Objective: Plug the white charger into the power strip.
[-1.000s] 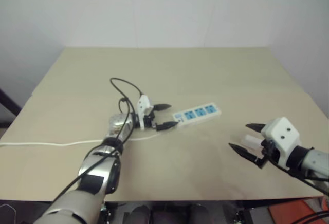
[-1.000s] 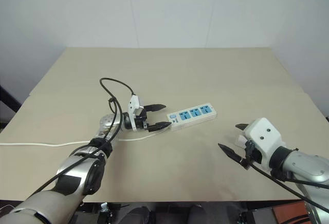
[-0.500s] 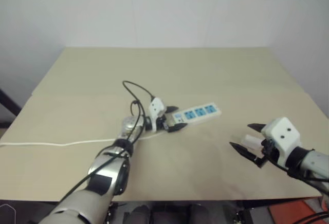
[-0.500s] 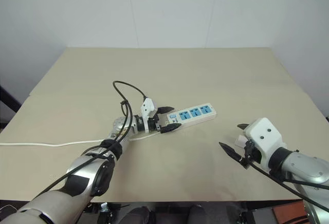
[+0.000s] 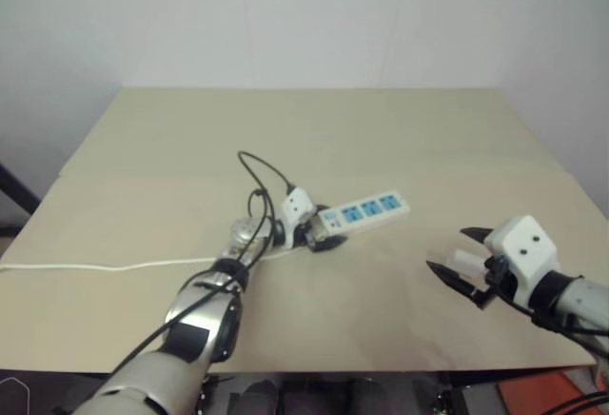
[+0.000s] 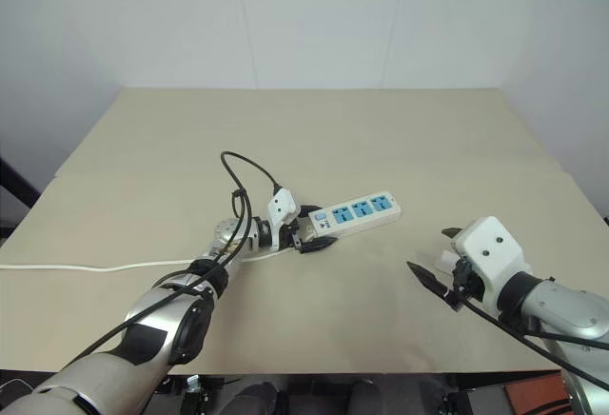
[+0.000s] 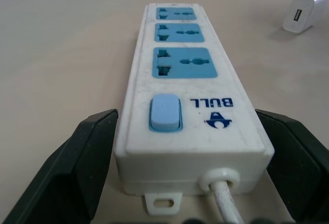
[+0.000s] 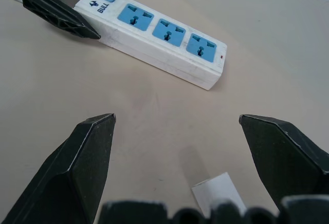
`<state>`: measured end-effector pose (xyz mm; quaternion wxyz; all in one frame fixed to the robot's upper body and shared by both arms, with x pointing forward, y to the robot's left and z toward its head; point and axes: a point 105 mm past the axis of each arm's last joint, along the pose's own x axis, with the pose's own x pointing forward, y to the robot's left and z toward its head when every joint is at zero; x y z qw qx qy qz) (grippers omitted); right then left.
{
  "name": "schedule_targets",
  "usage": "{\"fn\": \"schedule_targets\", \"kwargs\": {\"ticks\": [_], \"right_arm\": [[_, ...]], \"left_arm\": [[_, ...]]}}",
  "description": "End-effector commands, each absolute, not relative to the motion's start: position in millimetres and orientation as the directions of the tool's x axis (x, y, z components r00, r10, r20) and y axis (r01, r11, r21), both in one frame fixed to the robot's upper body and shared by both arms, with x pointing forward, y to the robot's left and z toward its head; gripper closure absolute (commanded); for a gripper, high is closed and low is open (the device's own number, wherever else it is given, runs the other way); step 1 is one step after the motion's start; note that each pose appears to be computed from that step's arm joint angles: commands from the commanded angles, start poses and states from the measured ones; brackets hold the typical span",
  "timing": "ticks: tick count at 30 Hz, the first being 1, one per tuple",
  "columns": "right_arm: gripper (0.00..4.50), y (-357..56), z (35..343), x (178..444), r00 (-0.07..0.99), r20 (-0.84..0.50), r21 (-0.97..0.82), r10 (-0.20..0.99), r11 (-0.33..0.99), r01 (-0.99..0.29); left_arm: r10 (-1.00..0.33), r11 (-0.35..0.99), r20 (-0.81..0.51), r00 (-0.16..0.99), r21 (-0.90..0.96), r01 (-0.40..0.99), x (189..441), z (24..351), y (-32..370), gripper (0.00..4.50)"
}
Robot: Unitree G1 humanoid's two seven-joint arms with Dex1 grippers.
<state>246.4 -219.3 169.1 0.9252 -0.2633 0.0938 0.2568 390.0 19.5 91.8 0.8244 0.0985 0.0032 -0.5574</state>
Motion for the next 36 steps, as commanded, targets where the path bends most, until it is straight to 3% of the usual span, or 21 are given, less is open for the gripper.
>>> {"fn": "schedule_targets", "kwargs": {"ticks": [1, 6, 12, 17, 20, 28, 36], "right_arm": [[0.0, -216.7, 176.6, 245.9, 0.858, -0.288, -0.471, 0.425, 0.718, -0.513], [0.0, -215.9, 178.1, 247.3, 0.857, -0.284, -0.472, 0.429, 0.716, -0.515], [0.0, -216.4, 175.7, 247.6, 0.855, -0.305, -0.479, 0.42, 0.708, -0.519], [0.0, -215.3, 176.9, 246.3, 0.829, -0.353, -0.49, 0.433, 0.67, -0.558], [0.0, -217.5, 178.6, 250.4, 0.758, -0.475, -0.42, 0.447, 0.642, -0.642], [0.0, -218.7, 193.0, 278.1, 0.61, -0.696, -0.422, 0.379, 0.472, -0.774], [0.0, -218.2, 180.1, 316.1, 0.485, -0.838, -0.373, 0.251, 0.386, -0.844]], "left_arm": [[-0.918, 0.371, -0.093, 0.386, 0.146, 0.917, 390.7, 94.0, 18.4, 0.03], [-0.892, 0.398, -0.154, 0.425, 0.182, 0.899, 392.4, 82.6, 20.0, 1.21], [-0.902, 0.382, -0.14, 0.408, 0.177, 0.907, 390.4, 83.9, 24.4, 1.21], [-0.947, 0.263, -0.132, 0.292, 0.205, 0.943, 378.7, 90.0, 43.5, 1.21], [-0.972, 0.193, -0.098, 0.215, 0.194, 0.962, 368.7, 96.5, 66.5, 1.21], [-0.985, 0.015, -0.164, 0.055, 0.238, 0.971, 335.1, 95.9, 111.4, 1.21], [-0.994, -0.005, -0.104, 0.019, 0.226, 0.974, 316.9, 107.6, 111.2, 1.21]]}}
